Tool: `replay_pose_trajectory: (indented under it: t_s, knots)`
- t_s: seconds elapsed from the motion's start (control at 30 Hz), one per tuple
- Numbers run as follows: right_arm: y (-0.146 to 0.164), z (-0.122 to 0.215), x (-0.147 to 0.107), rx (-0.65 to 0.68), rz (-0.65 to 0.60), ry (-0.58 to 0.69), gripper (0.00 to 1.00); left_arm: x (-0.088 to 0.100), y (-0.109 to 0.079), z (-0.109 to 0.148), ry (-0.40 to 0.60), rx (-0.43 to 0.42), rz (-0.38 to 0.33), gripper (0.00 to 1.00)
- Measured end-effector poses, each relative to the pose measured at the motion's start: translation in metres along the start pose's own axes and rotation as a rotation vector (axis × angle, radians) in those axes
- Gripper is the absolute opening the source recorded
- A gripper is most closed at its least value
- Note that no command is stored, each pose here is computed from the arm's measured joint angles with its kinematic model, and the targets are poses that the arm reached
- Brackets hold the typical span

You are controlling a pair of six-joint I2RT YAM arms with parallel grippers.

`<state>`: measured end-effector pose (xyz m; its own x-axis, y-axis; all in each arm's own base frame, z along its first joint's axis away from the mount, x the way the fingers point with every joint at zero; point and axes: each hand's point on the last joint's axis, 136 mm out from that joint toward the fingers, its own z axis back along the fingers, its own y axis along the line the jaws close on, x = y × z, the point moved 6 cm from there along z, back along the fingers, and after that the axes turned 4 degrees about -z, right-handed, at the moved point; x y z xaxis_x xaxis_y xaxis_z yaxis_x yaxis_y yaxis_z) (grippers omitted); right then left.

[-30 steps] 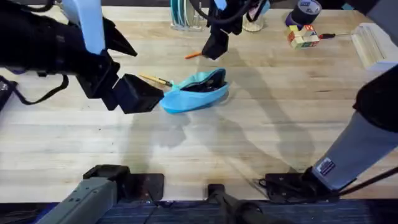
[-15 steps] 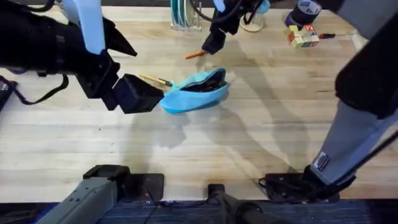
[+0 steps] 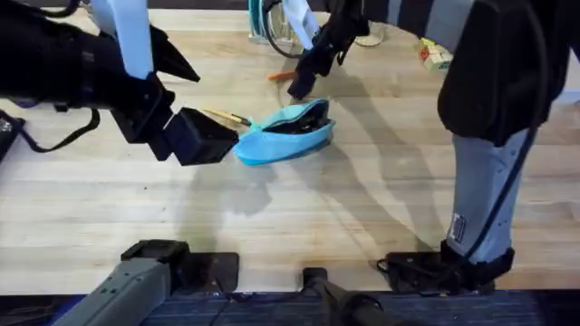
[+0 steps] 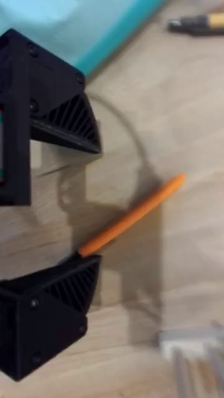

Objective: Unzip the bag, pick up the pens from the table one at a time and place them inside, then zip the bag closed.

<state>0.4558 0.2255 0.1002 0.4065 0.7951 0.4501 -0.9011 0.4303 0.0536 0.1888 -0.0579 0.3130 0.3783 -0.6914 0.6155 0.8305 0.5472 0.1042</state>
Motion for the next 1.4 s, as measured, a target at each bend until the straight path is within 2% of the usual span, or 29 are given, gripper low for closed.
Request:
replay_pose_trajectory:
  t_s: [0.3, 0.93, 1.03, 1.07, 1.1, 1.17, 1.2, 1.4]
  knots:
    - [-0.0032, -0.005, 0.0015, 0.002, -0.081, -0.003, 0.992, 0.0, 0.0001, -0.0001, 0.0, 0.0, 0.0, 0.993]
    - [-0.0034, -0.0059, 0.0026, 0.001, -0.085, -0.007, 0.98, 0.0, 0.0001, -0.0001, 0.0, 0.0, 0.0, 0.993]
    - [-0.0058, -0.0069, 0.002, -0.011, -0.084, -0.004, 0.605, 0.0, 0.0001, -0.0001, 0.0, 0.0, 0.0, 0.992]
    - [-0.0061, -0.0067, 0.002, -0.012, -0.084, -0.003, 0.525, 0.0, 0.0001, 0.0, 0.0, 0.0, 0.0, 0.993]
    - [-0.0058, -0.0066, 0.0016, -0.01, -0.087, -0.002, 0.342, 0.0, 0.0001, -0.0001, 0.0, 0.0, 0.0, 0.993]
    - [-0.0054, -0.0066, 0.0013, -0.008, -0.087, 0.0, 0.127, 0.0, 0.0001, 0.0, 0.0, 0.0, 0.0, 0.993]
    - [-0.0052, -0.0066, 0.0014, -0.006, -0.087, -0.001, 0.056, 0.0, 0.0001, 0.0, 0.0, 0.0, 0.0, 0.993]
    - [-0.0037, -0.0063, 0.0016, 0.0, -0.058, 0.003, 0.031, 0.0, 0.0001, 0.0, 0.0, 0.0, 0.0, 0.993]
